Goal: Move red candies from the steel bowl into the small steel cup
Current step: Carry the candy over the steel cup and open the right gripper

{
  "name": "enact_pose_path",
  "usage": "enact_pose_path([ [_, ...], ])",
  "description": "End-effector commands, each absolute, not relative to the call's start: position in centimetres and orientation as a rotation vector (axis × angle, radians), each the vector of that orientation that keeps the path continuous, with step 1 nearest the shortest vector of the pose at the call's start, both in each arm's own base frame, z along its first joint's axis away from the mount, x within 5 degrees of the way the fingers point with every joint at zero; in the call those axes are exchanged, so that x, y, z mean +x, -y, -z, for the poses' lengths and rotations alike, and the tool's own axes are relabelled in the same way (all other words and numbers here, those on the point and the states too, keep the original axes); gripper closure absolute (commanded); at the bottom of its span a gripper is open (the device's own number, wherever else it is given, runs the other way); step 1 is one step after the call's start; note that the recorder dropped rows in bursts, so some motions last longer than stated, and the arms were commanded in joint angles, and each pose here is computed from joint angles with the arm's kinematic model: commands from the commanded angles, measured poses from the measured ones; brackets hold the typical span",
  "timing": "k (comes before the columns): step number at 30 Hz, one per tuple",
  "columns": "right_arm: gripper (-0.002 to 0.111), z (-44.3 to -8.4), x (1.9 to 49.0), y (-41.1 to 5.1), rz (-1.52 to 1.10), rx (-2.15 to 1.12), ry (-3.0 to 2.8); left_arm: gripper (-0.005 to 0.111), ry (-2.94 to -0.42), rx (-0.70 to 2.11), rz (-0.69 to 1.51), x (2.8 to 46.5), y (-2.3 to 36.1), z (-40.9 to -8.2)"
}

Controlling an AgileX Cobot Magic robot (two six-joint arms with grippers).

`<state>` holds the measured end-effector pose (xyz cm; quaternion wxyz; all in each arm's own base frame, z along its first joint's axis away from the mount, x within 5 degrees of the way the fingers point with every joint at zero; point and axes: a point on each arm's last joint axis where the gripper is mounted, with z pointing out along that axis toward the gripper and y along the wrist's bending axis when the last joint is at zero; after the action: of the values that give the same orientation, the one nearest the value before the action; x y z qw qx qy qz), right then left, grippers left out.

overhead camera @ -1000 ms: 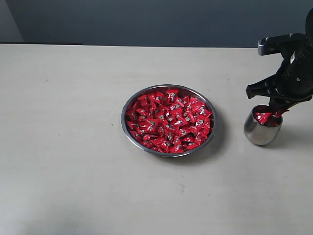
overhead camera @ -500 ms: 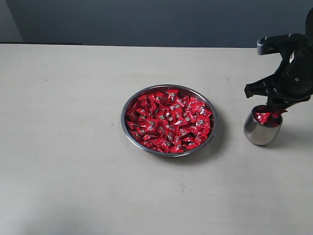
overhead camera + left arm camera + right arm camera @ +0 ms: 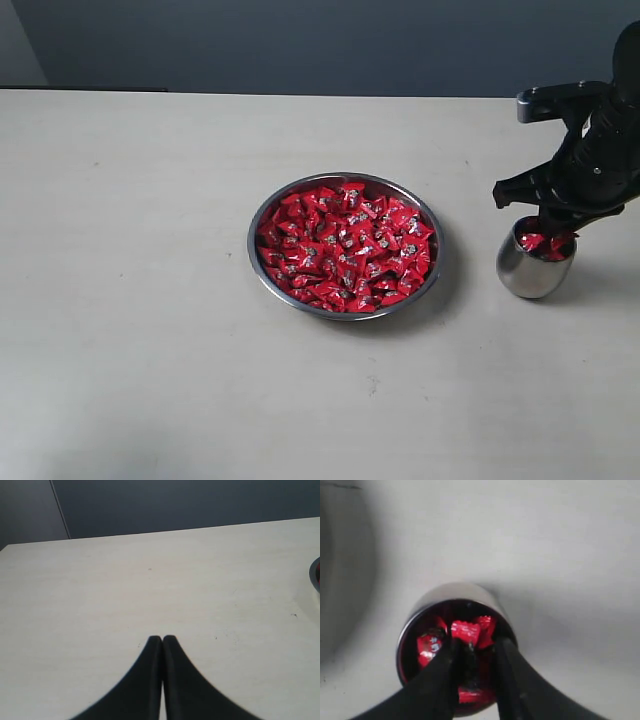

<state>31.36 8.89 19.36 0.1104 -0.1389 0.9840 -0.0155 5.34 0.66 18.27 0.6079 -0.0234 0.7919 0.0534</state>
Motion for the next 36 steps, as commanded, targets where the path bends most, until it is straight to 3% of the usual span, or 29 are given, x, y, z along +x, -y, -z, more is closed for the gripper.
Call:
enact_pose_path([
  [1, 0.083, -19.4, 31.3, -8.8, 0.034, -0.411, -2.887, 0.106, -1.819, -0.054, -0.123, 5.3, -0.7, -18.3],
  [17, 0.083, -20.1, 31.0, -8.7, 0.036, -0.415, -2.885, 0.106, -1.819, -0.054, -0.123, 5.3, -0.7, -18.3],
  [19, 0.080, -20.1, 31.0, -8.7, 0.035, -0.424, -2.884, 0.106, -1.819, -0.054, -0.123, 5.3, -0.7, -18.3],
  [23, 0.062, -20.1, 31.0, -8.7, 0.037, -0.445, -2.881, 0.106, -1.819, -0.054, -0.123, 5.3, -0.7, -18.3],
  [36, 0.064, -20.5, 31.0, -8.8, 0.025, -0.434, -2.884, 0.106, -1.819, -0.054, -0.123, 5.3, -0.7, -18.3],
])
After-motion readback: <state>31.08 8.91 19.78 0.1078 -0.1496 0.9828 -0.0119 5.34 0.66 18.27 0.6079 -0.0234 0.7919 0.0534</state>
